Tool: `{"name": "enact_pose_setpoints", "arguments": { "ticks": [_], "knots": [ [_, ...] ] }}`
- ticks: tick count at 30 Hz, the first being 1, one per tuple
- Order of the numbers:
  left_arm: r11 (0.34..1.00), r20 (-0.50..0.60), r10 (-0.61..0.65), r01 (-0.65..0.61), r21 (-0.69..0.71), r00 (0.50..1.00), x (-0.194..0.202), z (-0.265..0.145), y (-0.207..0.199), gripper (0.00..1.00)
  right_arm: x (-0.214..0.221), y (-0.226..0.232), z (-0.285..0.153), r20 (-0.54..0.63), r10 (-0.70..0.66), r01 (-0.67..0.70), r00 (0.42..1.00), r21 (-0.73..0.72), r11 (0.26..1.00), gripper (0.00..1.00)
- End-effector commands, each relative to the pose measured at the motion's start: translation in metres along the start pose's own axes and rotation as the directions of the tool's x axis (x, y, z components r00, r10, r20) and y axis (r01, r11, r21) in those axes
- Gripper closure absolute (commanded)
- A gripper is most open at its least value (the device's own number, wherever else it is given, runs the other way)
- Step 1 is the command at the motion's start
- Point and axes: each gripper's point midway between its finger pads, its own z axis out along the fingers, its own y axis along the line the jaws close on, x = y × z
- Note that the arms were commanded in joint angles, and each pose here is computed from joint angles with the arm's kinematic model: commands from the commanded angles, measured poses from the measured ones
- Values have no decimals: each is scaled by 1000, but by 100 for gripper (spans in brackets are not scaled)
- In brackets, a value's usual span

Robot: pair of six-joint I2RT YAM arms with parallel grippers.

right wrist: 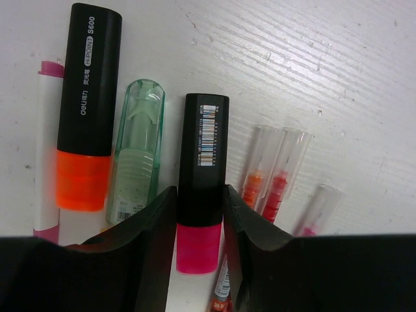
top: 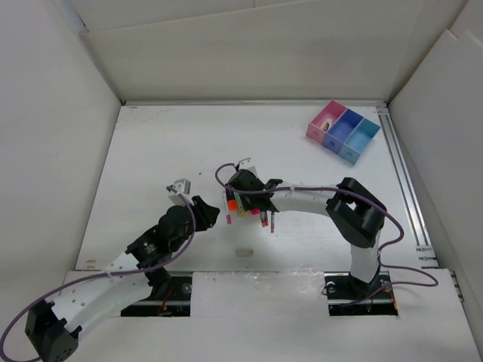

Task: Sort the stationery into containers
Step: Pick up the pen from the center of the board, then place the pen in the storage box.

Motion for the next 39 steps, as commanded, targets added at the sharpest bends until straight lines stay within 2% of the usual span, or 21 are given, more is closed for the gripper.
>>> {"name": "enact_pose_setpoints", "arguments": {
  "ticks": [1, 16, 18, 19, 20, 21, 30, 34, 38, 39],
  "knots": [
    [1000, 1, -5, 5, 14, 1000, 1, -1, -2, 71, -1, 3, 5, 2, 13, -13, 1000, 8, 1000, 62],
    [1000, 1, 4, -4, 14, 1000, -1, -2, -3, 71, -7, 5, 10, -2, 12, -12, 1000, 5, 1000, 58],
    [1000, 1, 4, -4, 14, 1000, -1, -2, -3, 71, -7, 5, 10, -2, 12, -12, 1000, 5, 1000, 64],
    [1000, 1, 4, -4, 14, 1000, -1, -2, -3, 71, -11, 5, 6, 10, 17, -17, 1000, -1, 1000, 68],
    [1000, 1, 4, -4, 14, 1000, -1, -2, -3, 71, -14, 5, 2, 23, 24, -24, 999, -7, 1000, 78],
    [1000, 1, 4, -4, 14, 1000, -1, -2, -3, 71, -19, 3, -1, 39, 30, -29, 999, -1, 1000, 81],
    [1000, 8, 1, -1, 21, 1000, -3, -2, -5, 71, -85, -16, -49, 189, 125, -111, 974, -82, 990, 81],
    [1000, -11, 4, -3, 28, 1000, 3, 0, -5, 71, -111, -51, -53, 230, 159, -149, 960, -58, 987, 81],
    [999, -40, 19, -17, 31, 999, 12, 5, -4, 71, -145, -114, -53, 279, 232, -236, 932, -19, 972, 81],
    [999, -34, 16, -15, 37, 999, 10, 6, -6, 71, -153, -143, -50, 297, 270, -285, 916, 7, 958, 81]
  ]
}}
